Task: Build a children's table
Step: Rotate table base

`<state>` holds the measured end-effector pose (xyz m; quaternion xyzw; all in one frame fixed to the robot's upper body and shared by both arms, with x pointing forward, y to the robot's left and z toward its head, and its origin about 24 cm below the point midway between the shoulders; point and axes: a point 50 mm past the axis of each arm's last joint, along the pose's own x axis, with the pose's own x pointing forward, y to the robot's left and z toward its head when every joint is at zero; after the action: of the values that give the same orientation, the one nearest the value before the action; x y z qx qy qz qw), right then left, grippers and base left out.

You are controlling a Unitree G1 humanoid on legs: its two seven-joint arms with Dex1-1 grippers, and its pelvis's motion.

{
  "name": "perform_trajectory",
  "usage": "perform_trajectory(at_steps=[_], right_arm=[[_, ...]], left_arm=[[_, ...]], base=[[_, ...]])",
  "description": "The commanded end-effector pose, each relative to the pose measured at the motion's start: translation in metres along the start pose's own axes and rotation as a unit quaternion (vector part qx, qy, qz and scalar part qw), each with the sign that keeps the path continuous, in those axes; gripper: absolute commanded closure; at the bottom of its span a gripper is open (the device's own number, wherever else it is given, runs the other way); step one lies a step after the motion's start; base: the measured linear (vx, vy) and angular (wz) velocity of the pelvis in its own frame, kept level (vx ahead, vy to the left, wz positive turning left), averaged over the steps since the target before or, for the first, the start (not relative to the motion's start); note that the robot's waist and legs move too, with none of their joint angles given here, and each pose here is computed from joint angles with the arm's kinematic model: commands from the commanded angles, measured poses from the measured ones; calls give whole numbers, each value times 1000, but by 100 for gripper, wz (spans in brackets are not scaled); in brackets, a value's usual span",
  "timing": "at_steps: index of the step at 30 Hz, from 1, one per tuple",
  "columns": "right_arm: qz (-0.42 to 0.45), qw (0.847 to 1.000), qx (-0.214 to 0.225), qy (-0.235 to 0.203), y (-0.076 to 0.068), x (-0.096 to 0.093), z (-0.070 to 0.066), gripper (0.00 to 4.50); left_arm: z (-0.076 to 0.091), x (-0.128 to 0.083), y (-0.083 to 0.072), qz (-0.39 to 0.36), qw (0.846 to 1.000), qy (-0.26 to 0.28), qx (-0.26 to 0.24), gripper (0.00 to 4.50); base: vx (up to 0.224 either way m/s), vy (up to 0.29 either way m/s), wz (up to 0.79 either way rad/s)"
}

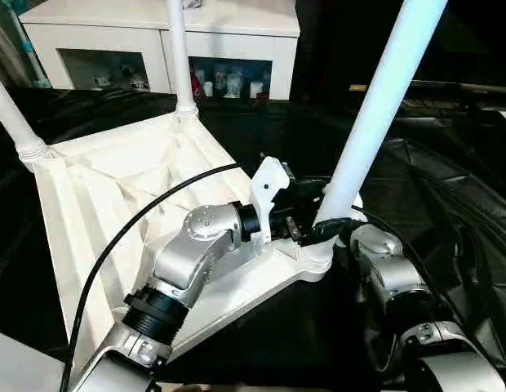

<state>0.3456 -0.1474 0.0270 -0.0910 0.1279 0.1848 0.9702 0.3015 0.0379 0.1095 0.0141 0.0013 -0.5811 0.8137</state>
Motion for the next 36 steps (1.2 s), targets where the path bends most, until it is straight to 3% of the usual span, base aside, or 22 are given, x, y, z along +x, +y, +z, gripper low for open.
perform_trajectory(at_steps=[1,3,8,12,15,25,34,36], right_arm=[[-23,1000,9,-9,-10,-5,1,67],[-33,999,13,-10,-22,-10,3,67],[-38,999,3,-9,-40,-21,6,67],[-27,999,-24,3,-51,-31,5,67],[-13,999,-37,13,-51,-36,3,67],[44,995,-78,32,-47,-53,2,67],[78,992,-96,36,-38,-61,4,67],[88,991,-96,34,-35,-62,6,67]], left_arm=[[-6,-9,2,13,999,46,15,6],[-17,-28,1,15,993,112,24,6],[-19,-50,-10,14,990,136,-31,6],[-24,-64,-23,12,980,199,-8,6],[-27,-75,-27,23,962,271,22,6],[-22,-99,-40,60,935,347,24,6],[-34,-116,-39,93,907,410,22,6],[-39,-120,-33,123,898,421,37,6]], base=[[0,0,0],[0,0,0],[0,0,0],[0,0,0],[0,0,0],[0,0,0],[0,0,0],[0,0,0]])
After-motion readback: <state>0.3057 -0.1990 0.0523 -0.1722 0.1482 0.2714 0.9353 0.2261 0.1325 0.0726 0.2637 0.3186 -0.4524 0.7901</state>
